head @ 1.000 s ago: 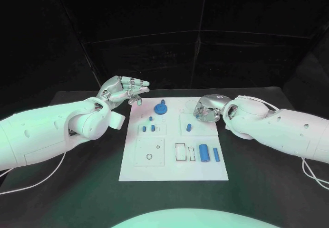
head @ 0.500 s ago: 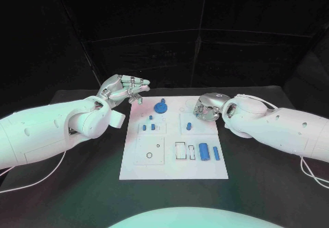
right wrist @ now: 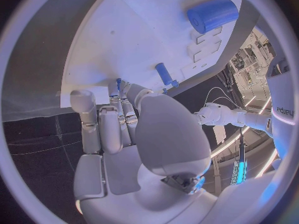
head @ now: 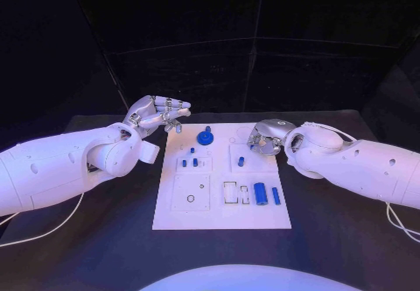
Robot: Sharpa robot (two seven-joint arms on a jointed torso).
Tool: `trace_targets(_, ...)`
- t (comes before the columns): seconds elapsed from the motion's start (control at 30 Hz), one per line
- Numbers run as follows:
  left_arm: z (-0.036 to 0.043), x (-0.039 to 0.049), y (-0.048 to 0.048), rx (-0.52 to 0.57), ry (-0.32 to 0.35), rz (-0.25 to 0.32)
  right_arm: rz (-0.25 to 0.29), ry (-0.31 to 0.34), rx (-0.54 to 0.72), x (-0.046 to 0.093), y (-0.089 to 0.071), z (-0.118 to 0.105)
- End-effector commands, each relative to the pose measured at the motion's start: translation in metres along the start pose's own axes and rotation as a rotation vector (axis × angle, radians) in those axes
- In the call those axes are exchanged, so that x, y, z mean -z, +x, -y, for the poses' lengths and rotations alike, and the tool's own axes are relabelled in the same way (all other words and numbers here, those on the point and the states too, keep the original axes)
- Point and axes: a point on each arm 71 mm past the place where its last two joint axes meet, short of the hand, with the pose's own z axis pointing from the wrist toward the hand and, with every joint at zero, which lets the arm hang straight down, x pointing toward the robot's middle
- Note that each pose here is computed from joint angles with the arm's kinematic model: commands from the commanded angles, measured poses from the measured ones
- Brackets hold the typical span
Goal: Assemble the parts on the task board
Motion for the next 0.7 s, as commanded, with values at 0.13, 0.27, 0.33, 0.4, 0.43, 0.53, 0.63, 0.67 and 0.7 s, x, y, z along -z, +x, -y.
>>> trace_targets(0.13, 0.0011, -0.0007, 0.0007, 0.015, 0.007, -0.005, 0.070, -0.003, -0.005, 0.003, -0.006, -0.002)
trace_targets(0.27, 0.0010, -0.0008, 0.0007, 0.015, 0.006, -0.005, 0.079, -0.003, -0.008, 0.006, -0.007, -0.001)
trace_targets(0.33, 0.0009, -0.0008, 0.0007, 0.015, 0.005, -0.006, 0.079, 0.000, -0.017, 0.007, -0.008, -0.001)
trace_targets(0.4, 0.0008, -0.0009, 0.0007, 0.016, 0.004, -0.006, 0.079, 0.003, -0.026, 0.010, -0.008, 0.000)
trace_targets(0.43, 0.0008, -0.0009, 0.0007, 0.016, 0.004, -0.006, 0.079, 0.004, -0.029, 0.011, -0.008, 0.000)
trace_targets(0.53, 0.0007, -0.0009, 0.0005, 0.015, 0.003, -0.006, 0.080, 0.004, -0.038, 0.015, -0.009, 0.000)
trace_targets(0.63, 0.0006, -0.0008, -0.0003, 0.014, 0.003, -0.004, 0.088, -0.004, -0.052, 0.021, -0.010, -0.002)
trace_targets(0.67, 0.0006, -0.0007, -0.0006, 0.014, 0.003, -0.003, 0.094, -0.009, -0.058, 0.023, -0.011, -0.004)
trace_targets(0.7, 0.0006, -0.0007, -0.0009, 0.014, 0.004, -0.002, 0.102, -0.016, -0.064, 0.025, -0.012, -0.006)
